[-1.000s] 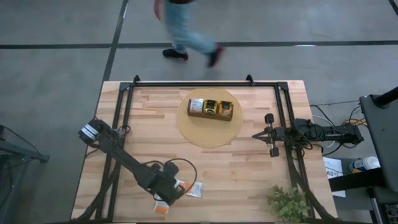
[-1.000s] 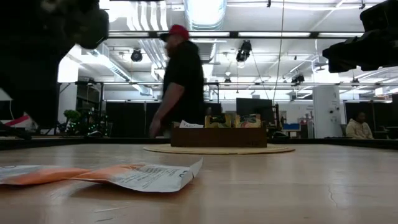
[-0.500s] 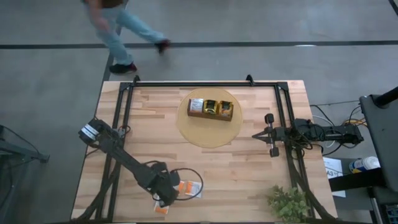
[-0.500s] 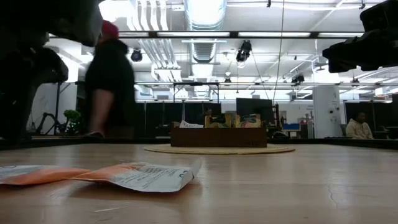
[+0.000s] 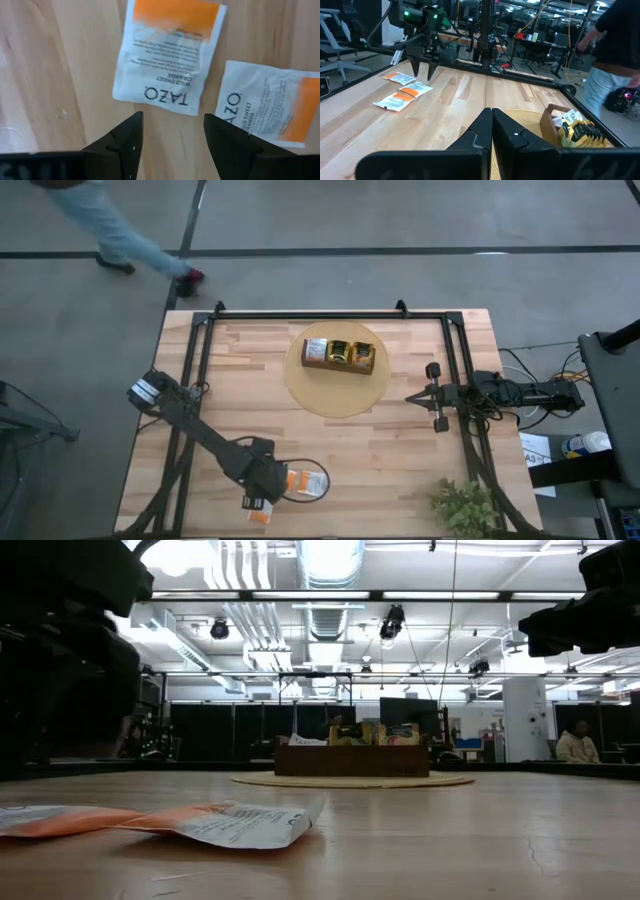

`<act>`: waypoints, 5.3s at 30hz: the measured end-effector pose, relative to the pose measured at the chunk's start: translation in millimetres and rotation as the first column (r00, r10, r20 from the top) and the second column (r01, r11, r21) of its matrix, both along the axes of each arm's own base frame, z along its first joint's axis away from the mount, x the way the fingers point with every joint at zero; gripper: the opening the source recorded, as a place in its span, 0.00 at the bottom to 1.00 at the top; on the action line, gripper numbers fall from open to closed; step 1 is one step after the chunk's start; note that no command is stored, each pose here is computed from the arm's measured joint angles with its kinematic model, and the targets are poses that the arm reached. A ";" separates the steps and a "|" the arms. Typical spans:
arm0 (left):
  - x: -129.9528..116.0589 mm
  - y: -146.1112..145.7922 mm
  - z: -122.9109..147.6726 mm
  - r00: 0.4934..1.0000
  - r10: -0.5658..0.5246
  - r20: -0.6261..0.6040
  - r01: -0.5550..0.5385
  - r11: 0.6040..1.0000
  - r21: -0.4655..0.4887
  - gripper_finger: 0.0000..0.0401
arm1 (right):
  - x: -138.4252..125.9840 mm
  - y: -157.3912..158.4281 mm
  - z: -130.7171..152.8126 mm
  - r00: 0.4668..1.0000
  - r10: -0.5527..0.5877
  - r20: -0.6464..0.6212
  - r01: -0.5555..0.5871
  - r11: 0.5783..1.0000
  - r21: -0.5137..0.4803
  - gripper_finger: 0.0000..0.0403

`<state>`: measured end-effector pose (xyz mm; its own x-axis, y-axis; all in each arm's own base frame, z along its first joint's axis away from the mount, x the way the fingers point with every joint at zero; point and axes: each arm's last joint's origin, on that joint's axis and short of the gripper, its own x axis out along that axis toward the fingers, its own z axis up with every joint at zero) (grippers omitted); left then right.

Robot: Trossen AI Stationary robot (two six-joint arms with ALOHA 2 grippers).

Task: Pick & Place Tea
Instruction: Put the top left white tea bag into the left section of wooden organizer

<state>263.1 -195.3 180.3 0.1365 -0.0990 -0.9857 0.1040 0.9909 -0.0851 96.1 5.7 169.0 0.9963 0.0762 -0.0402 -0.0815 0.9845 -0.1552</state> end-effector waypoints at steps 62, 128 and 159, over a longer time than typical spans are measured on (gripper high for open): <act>-4.4 92.1 96.6 0.907 -0.389 -0.162 0.406 0.701 0.586 0.00 | 0.0 0.0 0.0 1.000 0.000 0.000 0.000 1.000 0.000 0.02; 117.5 329.5 68.9 0.356 -0.659 -0.663 0.857 -0.053 0.513 0.00 | 0.0 0.0 0.0 1.000 0.000 0.000 0.000 1.000 0.000 0.02; 125.8 344.2 35.6 0.337 -0.693 -0.638 0.861 -0.048 0.507 0.00 | 0.0 0.0 0.1 1.000 0.000 0.000 0.000 1.000 0.000 0.02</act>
<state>388.9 148.9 215.9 0.3367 0.6194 -0.7092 0.9205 -0.0580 0.3864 96.1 5.7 169.1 0.9963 0.0758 -0.0400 -0.0811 0.9845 -0.1552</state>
